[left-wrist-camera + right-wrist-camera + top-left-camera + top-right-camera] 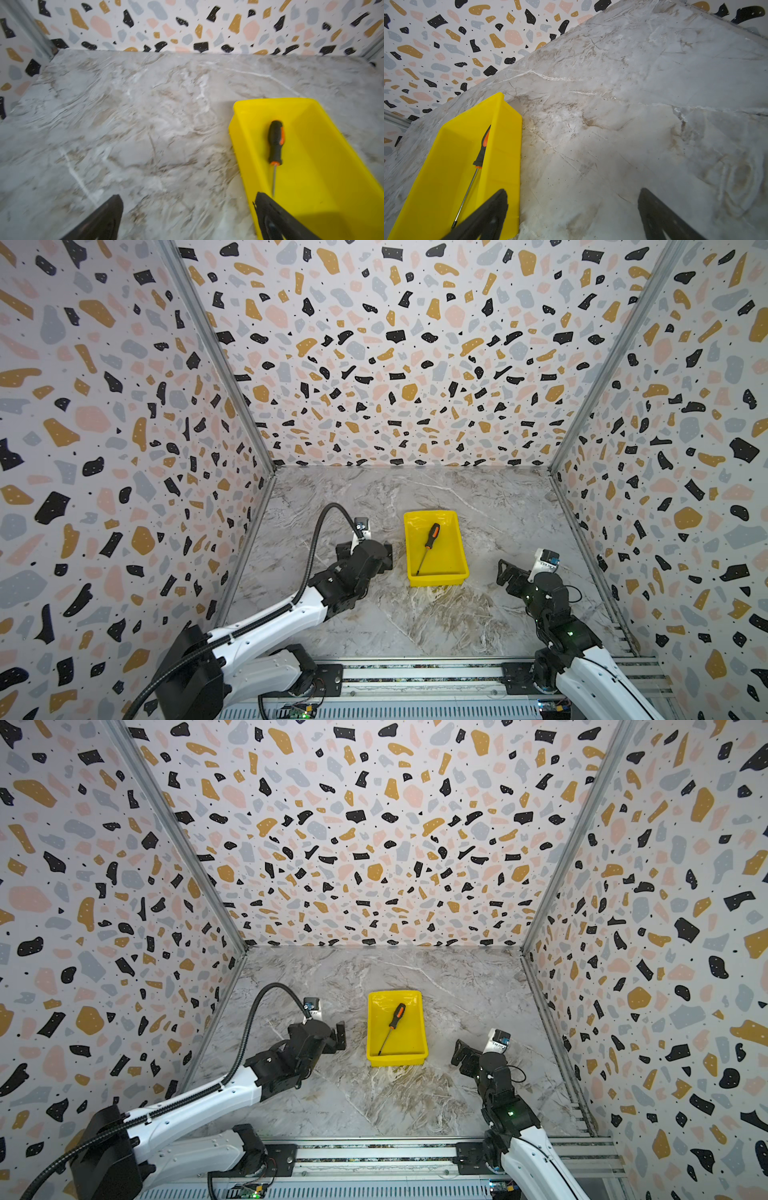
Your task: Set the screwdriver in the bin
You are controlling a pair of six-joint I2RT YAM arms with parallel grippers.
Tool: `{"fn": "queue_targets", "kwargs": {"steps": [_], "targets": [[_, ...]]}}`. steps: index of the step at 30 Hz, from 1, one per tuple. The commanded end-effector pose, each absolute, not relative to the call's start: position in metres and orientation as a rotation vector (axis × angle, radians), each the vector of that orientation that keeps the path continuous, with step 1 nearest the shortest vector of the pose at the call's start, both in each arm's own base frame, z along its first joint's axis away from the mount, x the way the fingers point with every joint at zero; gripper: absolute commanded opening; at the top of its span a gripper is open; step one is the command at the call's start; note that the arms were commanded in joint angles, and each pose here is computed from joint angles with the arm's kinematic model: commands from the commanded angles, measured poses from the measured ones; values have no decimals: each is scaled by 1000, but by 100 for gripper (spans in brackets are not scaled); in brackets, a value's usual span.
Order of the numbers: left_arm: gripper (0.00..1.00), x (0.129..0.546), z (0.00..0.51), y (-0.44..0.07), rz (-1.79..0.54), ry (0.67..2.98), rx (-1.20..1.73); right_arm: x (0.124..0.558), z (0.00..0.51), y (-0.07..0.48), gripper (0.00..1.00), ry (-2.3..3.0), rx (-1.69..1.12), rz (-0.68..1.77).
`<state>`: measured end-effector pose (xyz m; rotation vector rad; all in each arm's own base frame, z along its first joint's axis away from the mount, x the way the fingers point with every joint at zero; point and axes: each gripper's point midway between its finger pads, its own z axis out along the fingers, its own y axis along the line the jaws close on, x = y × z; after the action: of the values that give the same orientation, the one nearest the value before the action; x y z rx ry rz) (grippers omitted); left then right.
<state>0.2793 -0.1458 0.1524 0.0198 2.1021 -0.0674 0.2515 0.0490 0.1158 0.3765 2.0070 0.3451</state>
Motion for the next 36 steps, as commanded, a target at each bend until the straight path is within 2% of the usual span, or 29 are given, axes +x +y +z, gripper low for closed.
{"fn": "queue_targets", "kwargs": {"steps": [1,6,10,12,14,16,19,25,31,36], "targets": [[100,271,148,-125,-76,2010,-58,252,114,49,99,2010,378,344],[100,252,108,-94,-53,1990,-141,259,127,51,99,1963,358,347],[100,252,115,-101,-87,1986,-102,282,180,51,99,1830,324,324],[100,252,112,-102,-90,1999,-95,295,202,43,99,1766,297,225],[100,252,112,-104,-88,2013,-83,307,208,22,100,1701,300,22],[100,252,111,-103,-74,2015,-92,317,200,9,100,1661,226,-154],[100,253,111,-100,-51,2017,-108,325,177,1,100,1681,103,-276],[100,253,114,-92,-21,2004,-144,315,151,-24,100,1628,243,-213],[100,253,120,-89,-20,1980,-163,332,153,-8,100,1629,143,-156],[100,260,153,-78,60,1851,-168,343,148,-4,99,1586,82,-139]]}}
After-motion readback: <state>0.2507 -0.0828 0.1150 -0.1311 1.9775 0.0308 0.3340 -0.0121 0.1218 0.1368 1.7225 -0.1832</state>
